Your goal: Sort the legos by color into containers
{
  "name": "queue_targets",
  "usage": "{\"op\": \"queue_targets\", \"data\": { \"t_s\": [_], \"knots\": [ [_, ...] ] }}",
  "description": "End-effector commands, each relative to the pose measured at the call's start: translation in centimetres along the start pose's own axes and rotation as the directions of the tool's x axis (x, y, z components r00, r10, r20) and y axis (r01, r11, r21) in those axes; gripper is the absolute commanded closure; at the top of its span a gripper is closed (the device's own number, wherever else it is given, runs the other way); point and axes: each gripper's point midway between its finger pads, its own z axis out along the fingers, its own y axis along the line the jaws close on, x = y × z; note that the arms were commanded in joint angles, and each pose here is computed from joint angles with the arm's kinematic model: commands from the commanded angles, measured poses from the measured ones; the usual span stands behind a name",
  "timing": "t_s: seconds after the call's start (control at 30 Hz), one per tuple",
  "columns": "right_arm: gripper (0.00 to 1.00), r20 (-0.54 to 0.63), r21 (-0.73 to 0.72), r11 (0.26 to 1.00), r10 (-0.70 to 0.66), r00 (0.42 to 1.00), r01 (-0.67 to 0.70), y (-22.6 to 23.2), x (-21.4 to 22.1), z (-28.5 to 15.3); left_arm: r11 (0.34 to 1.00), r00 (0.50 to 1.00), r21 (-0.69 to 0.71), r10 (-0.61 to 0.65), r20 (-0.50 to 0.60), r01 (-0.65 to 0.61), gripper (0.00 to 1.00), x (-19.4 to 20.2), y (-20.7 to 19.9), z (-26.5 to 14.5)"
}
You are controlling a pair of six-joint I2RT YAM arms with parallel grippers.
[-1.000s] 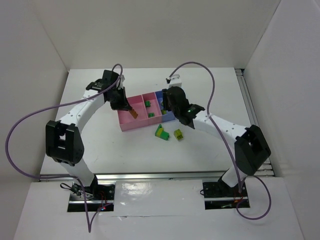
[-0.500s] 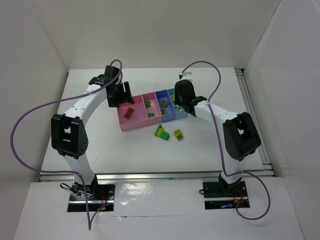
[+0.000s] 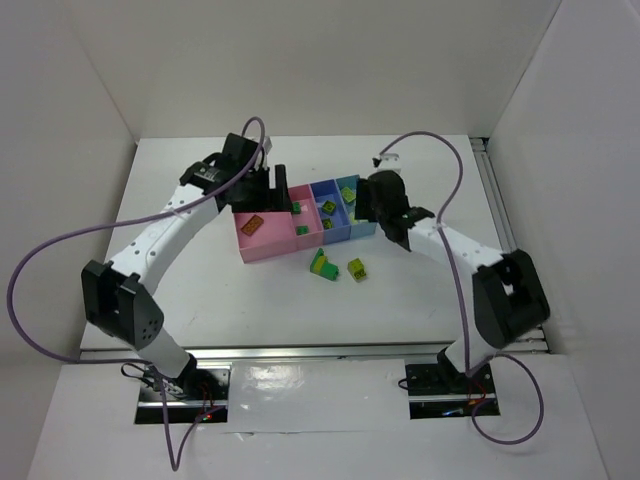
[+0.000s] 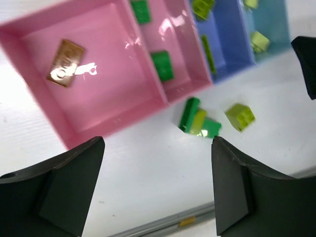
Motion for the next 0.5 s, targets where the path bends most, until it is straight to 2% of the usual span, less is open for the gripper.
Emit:
{"op": "queue_targets", "data": {
  "t_s": [0.0,0.03,0.1,0.13,0.2,0.33,0.47],
  "knots": [
    [0.32,0.025,-0.132,0.991,0.01,1.0,-0.006,1.9,1.4,-4.6,0.998,0.998,0.006,0.055,-0.024,-0.055,0.1,2.6,-1.1,-0.5],
    [0.3,0.036,-0.164,0.986,0.007,0.999,-0.001,2.2,1.7,-6.1,0.998,0.998,-0.004,0.056,-0.023,-0.056,0.1,3.0,-0.7,-0.4],
    [0.27,-0.065,-0.182,0.983,-0.042,0.997,0.029,2.2,6.7,-7.2,0.999,0.998,0.005,0.054,-0.016,-0.054,0.1,3.2,-1.1,-0.6],
    [0.22,-0.078,-0.187,0.982,-0.04,0.996,0.025,2.2,7.5,-7.8,0.999,0.999,0.007,0.054,-0.011,-0.053,0.1,3.2,-1.1,-0.4],
    [0.21,-0.135,-0.192,0.981,-0.05,0.99,0.023,2.0,10.3,-8.2,0.998,0.999,0.014,0.053,0.006,-0.053,0.1,2.8,-1.3,-0.6],
    [0.21,-0.158,-0.203,0.979,-0.055,0.986,0.022,2.0,11.4,-8.6,0.997,0.998,0.049,0.06,0.014,-0.061,0.1,2.7,-2.2,-0.6],
    [0.28,-0.181,-0.199,0.978,-0.106,0.978,0.069,2.1,11.3,-8.0,0.997,0.998,0.046,0.06,0.006,-0.061,0.11,2.8,-2.1,-0.3]
  ]
}}
